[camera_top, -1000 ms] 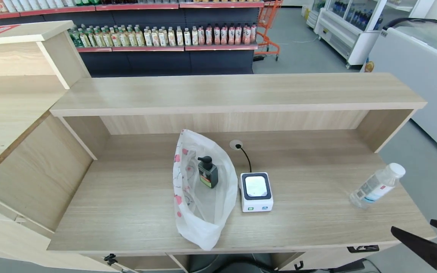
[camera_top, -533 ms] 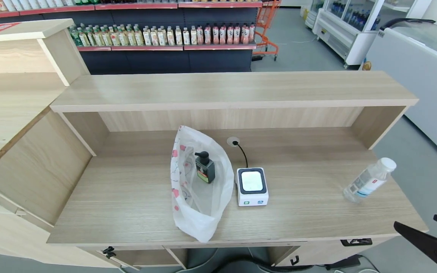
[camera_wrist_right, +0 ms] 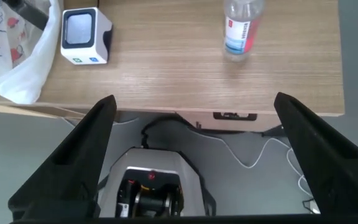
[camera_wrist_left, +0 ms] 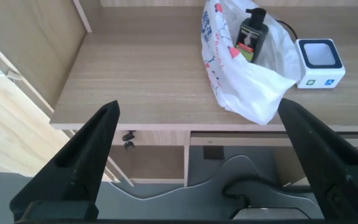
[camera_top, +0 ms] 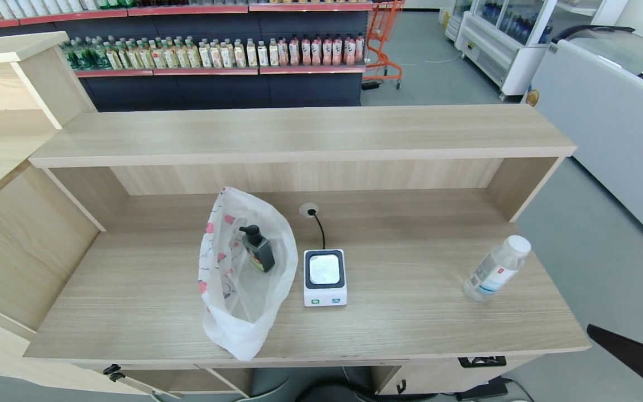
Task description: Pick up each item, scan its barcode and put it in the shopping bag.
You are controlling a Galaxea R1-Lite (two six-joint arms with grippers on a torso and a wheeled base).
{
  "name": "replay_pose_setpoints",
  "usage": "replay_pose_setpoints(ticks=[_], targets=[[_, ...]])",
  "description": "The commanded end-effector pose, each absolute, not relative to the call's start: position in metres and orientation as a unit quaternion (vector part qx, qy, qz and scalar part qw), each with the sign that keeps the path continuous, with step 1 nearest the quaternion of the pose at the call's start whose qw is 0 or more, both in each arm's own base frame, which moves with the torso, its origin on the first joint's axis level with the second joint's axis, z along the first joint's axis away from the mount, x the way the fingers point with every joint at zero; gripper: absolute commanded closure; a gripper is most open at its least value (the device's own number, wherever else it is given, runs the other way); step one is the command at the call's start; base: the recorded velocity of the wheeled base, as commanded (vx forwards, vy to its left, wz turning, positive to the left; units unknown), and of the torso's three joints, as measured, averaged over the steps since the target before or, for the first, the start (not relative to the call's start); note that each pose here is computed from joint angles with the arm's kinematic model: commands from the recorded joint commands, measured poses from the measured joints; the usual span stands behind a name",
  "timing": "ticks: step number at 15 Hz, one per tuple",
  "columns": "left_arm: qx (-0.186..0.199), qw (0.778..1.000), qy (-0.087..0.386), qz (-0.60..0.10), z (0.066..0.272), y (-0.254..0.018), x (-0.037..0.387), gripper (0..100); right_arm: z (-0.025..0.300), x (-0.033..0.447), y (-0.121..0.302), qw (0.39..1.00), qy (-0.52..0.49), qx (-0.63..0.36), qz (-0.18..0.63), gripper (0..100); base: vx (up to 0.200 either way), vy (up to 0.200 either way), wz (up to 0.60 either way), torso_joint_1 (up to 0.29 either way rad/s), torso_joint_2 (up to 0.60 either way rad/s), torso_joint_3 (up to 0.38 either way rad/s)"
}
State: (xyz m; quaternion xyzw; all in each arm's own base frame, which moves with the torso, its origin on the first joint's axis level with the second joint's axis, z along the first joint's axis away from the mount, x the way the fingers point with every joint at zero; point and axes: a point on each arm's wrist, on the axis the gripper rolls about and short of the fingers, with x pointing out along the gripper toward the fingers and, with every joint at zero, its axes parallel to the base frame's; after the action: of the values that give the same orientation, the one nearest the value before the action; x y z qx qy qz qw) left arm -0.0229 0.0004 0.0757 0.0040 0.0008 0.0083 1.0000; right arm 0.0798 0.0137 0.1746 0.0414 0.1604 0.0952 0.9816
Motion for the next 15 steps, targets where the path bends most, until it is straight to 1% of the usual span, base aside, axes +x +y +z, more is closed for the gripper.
replay_pose_setpoints(ticks=[1,12,15], targets=[[0.004,1.000,0.001,0.008,0.076,0.000,-0.023,0,0.176,0.080,0.014,0.982,0.158,0.042,0.094,0,0.000,-0.200,0.00,0.002,0.00,0.002],[0.002,1.000,0.001,0.008,0.076,0.000,-0.023,0,0.168,0.072,0.012,0.976,0.191,0.073,0.079,0,0.000,-0.200,0.00,0.003,0.00,0.003],[0.003,1.000,0.001,0.008,0.076,0.000,-0.023,0,0.162,0.073,0.012,0.973,0.205,0.078,0.075,0,0.000,0.000,0.00,0.000,0.00,0.000]])
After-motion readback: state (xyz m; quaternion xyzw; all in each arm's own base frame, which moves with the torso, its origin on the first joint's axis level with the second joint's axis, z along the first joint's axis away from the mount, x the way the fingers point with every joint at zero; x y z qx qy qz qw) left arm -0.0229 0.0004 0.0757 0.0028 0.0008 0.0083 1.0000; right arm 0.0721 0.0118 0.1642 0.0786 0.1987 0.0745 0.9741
